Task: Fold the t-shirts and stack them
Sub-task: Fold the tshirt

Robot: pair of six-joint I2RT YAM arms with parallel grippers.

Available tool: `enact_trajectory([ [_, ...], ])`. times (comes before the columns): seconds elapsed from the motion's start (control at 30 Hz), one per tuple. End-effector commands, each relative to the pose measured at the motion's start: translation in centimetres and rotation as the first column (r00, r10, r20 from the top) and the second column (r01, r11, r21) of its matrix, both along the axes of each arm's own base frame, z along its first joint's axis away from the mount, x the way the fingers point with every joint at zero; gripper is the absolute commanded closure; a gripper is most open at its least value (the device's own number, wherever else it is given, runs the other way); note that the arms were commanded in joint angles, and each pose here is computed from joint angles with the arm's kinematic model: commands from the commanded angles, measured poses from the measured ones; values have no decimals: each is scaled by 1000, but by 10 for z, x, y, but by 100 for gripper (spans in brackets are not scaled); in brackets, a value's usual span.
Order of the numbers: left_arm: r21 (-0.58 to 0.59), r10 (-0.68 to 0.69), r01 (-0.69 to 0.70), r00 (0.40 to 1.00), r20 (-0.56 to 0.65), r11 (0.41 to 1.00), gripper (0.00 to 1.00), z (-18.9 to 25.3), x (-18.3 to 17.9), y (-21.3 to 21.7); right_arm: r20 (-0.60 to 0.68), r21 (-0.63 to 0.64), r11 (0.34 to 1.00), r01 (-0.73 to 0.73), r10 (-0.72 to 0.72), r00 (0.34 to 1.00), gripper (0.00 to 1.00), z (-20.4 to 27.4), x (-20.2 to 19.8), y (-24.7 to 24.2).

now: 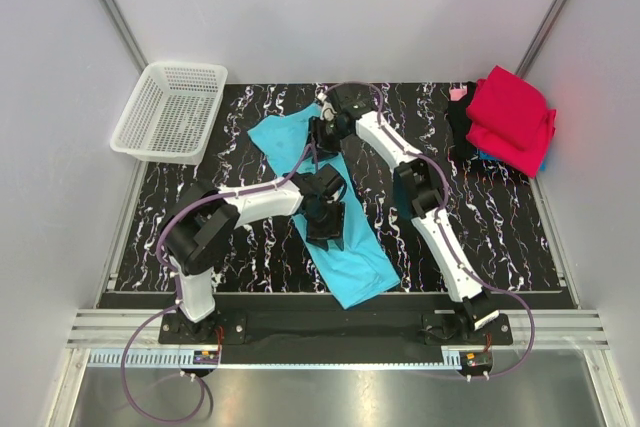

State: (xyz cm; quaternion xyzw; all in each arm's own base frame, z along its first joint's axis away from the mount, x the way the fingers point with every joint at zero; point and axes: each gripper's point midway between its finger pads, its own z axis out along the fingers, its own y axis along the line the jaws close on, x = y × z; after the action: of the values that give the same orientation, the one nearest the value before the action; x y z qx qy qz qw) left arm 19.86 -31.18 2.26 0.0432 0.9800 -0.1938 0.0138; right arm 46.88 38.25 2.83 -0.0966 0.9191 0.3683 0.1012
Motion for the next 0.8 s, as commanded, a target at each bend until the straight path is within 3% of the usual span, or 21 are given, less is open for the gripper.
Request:
enact_trajectory([
  [0.0,249,-5,-3,1000,30,969,49,-28,2,50,37,-235,961,148,-143,989,49,-46,33,-69],
  [0.23,235,3,-14,999,46,972,48,-18,11,55,75,-303,926,223,-210,975,48,-45,50,-106],
  [0.47,151,-83,70,993,86,986,48,-5,24,41,111,-371,877,306,-285,952,48,-55,64,-132],
  [0.77,126,-53,45,997,61,991,48,-10,43,48,113,-337,852,400,-385,916,46,-59,85,-145],
])
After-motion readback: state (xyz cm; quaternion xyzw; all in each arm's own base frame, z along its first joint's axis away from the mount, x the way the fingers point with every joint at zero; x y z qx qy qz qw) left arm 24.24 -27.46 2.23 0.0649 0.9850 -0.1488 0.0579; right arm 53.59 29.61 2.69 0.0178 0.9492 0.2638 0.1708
